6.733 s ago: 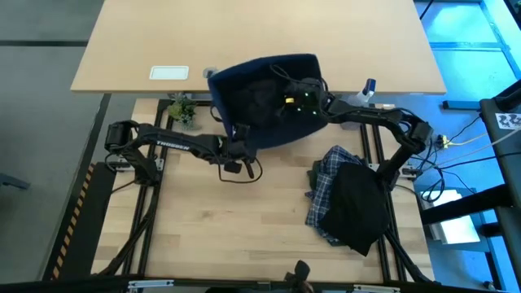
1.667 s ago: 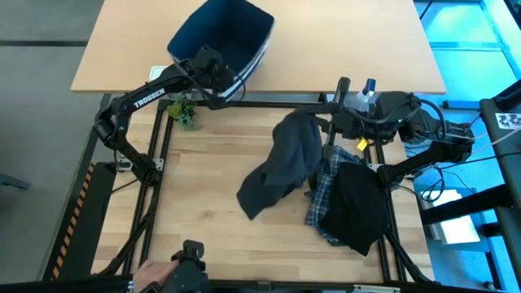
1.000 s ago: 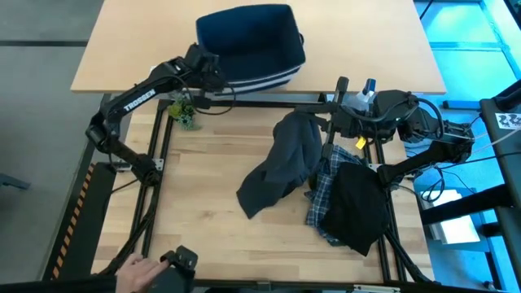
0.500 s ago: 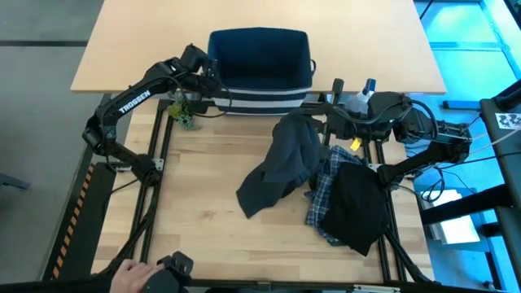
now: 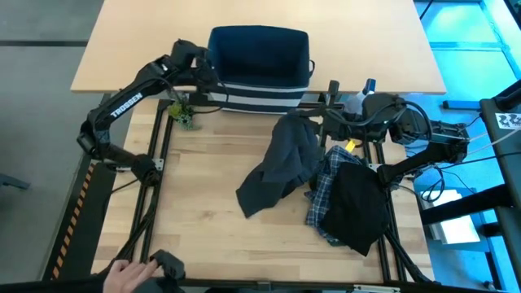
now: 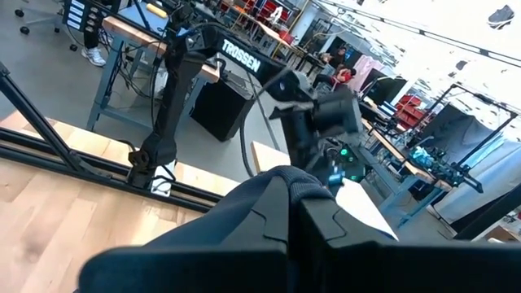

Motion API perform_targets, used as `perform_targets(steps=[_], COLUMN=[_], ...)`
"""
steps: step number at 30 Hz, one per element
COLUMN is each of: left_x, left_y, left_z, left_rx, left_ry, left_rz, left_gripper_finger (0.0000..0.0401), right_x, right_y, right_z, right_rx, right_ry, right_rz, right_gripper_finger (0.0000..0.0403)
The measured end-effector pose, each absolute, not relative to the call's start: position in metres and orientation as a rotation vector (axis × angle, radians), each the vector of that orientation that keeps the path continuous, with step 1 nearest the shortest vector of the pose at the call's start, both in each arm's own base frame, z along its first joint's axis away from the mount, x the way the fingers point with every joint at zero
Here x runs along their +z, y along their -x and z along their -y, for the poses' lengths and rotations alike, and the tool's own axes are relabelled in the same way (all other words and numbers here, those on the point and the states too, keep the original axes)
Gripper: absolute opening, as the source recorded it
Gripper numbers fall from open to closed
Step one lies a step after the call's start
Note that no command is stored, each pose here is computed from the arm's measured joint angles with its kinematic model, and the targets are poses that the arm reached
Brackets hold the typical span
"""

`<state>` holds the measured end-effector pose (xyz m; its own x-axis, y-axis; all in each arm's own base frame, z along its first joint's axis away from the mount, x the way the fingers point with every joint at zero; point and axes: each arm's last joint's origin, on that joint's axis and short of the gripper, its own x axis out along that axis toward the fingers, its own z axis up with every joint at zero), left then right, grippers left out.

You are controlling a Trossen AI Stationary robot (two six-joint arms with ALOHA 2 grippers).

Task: Fold Laundry from Bin
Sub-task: Fold the black shorts

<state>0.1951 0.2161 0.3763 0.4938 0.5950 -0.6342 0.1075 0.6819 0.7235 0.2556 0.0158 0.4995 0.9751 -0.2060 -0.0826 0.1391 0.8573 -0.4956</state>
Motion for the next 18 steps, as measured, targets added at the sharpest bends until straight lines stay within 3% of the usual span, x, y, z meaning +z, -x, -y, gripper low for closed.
perform_targets(steps=[10,18], left_x=[0.413,0.426], left_y=[-0.178,-0.196], left_z=[-0.175,-0.116], left_rx=[0.371,0.007], left_ry=[-0.793,-0.599], left_rz=[-0.824,-0.496], left_gripper_finger=[0.0202,0.0201], right_x=[0.498,0.467], right_y=[-0.259,-0.304], right_z=[-0.017,-0.024], right_rx=[-0.168,-0.058], right_ry=[0.476,0.4], right_rz=[-0.134,-0.223], right_gripper_finger=[0.0,0.0])
